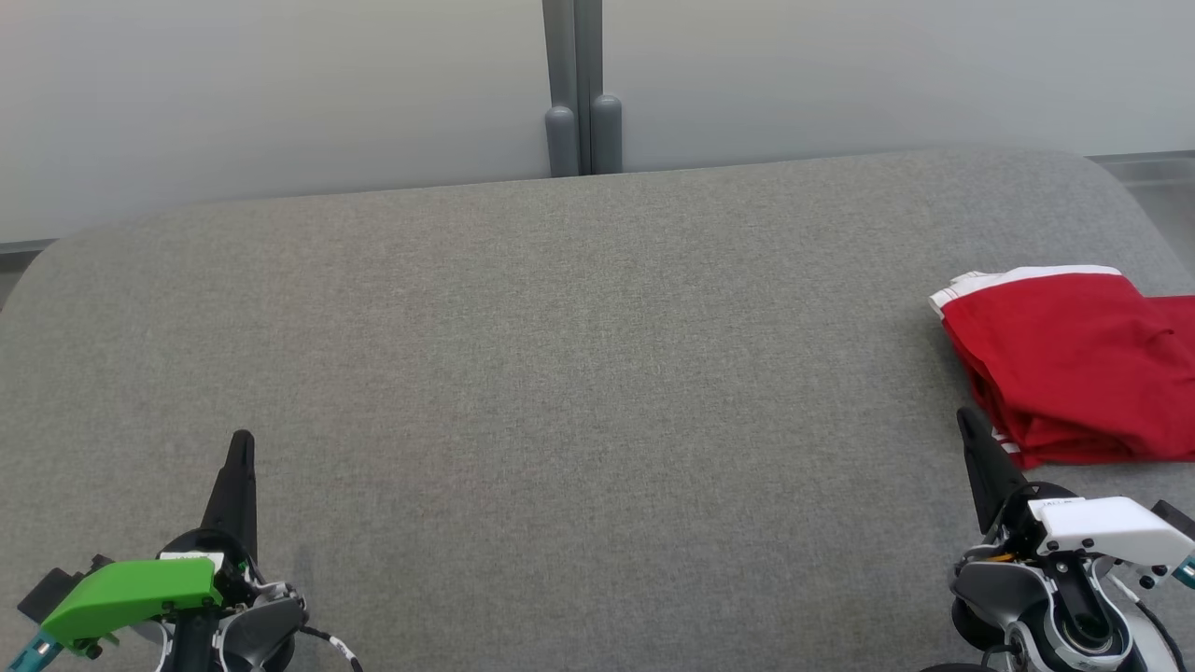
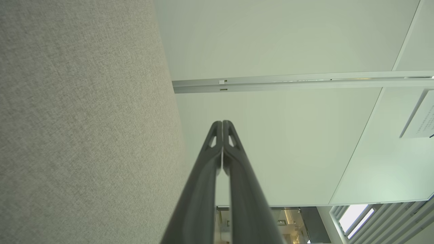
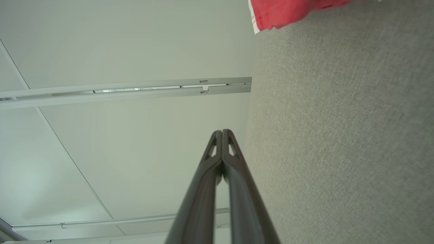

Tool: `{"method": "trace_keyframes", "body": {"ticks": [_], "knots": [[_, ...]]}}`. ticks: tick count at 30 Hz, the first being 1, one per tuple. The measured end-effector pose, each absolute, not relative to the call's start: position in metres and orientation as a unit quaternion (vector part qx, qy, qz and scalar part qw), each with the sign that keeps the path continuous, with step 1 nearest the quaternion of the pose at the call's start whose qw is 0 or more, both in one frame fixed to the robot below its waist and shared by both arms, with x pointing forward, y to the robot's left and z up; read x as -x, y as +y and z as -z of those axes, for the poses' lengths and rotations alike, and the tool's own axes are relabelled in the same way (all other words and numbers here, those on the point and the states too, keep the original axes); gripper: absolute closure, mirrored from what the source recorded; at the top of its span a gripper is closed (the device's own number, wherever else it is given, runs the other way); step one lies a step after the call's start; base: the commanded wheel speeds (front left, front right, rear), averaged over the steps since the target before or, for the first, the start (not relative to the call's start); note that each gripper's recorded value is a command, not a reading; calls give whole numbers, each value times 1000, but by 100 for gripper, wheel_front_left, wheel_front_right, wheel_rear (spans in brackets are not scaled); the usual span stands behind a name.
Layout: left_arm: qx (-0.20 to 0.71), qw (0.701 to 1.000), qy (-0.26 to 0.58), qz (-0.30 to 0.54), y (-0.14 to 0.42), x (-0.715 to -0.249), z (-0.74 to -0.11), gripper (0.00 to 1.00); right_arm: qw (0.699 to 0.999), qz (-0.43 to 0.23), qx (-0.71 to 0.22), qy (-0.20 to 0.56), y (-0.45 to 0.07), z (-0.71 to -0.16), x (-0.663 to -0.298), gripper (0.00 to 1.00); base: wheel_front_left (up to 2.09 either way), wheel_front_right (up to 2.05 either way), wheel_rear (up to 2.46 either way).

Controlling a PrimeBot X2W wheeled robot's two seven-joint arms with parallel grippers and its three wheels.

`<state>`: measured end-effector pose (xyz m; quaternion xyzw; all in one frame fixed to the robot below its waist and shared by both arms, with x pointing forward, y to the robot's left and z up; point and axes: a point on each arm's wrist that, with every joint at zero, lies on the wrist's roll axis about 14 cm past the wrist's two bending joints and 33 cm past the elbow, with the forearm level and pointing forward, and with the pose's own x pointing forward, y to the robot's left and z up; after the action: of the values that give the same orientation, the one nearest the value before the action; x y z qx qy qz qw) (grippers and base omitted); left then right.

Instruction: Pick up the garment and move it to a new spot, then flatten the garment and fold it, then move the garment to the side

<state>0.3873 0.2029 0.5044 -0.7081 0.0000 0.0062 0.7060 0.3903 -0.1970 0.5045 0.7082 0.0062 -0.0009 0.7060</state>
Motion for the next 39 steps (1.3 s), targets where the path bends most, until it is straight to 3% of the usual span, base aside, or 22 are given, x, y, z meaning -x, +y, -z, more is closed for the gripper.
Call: {"method": "trace_keyframes", "body": {"ticks": [39], "knots": [[708,706,0,-6,203,-387,-505,100,706,1,-708,6,-197,-505,-390,100,0,0,0]]}}
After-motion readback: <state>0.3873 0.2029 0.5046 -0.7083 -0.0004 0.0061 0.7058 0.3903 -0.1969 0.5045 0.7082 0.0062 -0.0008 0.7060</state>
